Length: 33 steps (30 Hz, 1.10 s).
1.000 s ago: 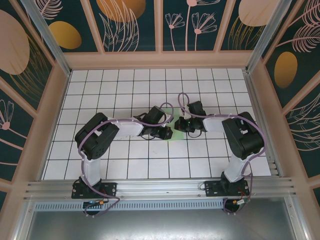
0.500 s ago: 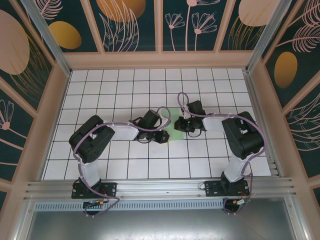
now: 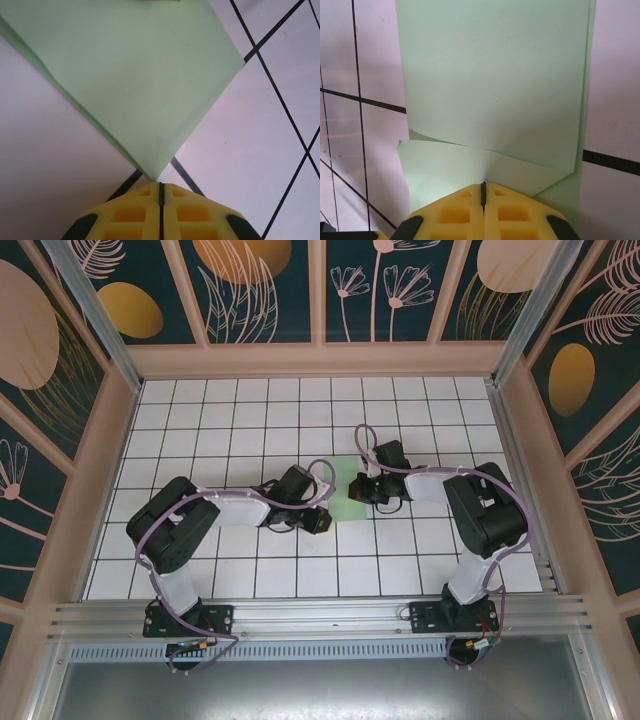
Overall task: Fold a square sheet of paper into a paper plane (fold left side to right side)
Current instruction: Fold the triangle a second time at the center of the table, then turn over the paper at the center of the table.
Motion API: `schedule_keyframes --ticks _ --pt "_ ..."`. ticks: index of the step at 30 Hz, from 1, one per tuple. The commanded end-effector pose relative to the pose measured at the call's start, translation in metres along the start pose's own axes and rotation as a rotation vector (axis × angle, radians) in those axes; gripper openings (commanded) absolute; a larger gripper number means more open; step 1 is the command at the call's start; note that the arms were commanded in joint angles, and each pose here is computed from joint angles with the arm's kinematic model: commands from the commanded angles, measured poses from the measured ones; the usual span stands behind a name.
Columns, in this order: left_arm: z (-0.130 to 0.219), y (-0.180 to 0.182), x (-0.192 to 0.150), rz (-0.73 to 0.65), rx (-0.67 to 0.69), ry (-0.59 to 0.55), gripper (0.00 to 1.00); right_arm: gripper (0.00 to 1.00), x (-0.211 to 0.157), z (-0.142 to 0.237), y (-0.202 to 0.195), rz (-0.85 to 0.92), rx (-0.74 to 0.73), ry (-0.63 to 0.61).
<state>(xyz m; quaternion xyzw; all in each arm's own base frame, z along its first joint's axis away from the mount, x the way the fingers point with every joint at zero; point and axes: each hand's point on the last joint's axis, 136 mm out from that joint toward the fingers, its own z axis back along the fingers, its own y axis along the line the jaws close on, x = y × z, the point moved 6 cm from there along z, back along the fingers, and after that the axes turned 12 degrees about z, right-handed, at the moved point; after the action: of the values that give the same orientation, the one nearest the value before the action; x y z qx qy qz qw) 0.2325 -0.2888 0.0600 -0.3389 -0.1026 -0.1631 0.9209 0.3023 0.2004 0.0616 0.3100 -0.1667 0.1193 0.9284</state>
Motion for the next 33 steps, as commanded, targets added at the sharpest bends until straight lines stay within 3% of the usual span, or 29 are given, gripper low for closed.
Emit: schedule_keyframes --ticks 1,5,10,12,17,24,30,33 --pt "0.012 0.009 -0.018 0.051 0.048 0.055 0.09 0.0 -0.012 -0.002 -0.009 -0.006 -0.055 0.042" --pt "0.042 -0.006 0.007 0.055 -0.043 -0.081 0.16 0.03 0.012 0.018 0.011 0.032 0.012 -0.066" --pt "0.068 -0.007 0.035 0.093 -0.102 -0.231 0.29 0.25 0.031 0.054 0.02 0.057 0.009 -0.207" --pt "0.07 -0.003 0.047 0.124 -0.11 -0.276 0.4 0.34 0.032 0.07 0.017 0.054 -0.019 -0.256" --pt "0.056 -0.002 0.071 0.135 -0.147 -0.294 0.53 0.56 0.021 0.104 0.001 0.002 -0.054 -0.382" --pt "0.021 0.001 0.087 0.145 -0.219 -0.222 0.54 0.8 0.001 0.126 -0.002 -0.042 0.016 -0.48" --pt "0.004 0.009 0.093 0.146 -0.186 -0.195 0.5 0.84 -0.006 0.124 0.002 -0.056 0.066 -0.456" --pt "0.001 0.009 0.094 0.142 -0.197 -0.19 0.42 0.84 -0.007 0.122 0.002 -0.061 0.085 -0.441"
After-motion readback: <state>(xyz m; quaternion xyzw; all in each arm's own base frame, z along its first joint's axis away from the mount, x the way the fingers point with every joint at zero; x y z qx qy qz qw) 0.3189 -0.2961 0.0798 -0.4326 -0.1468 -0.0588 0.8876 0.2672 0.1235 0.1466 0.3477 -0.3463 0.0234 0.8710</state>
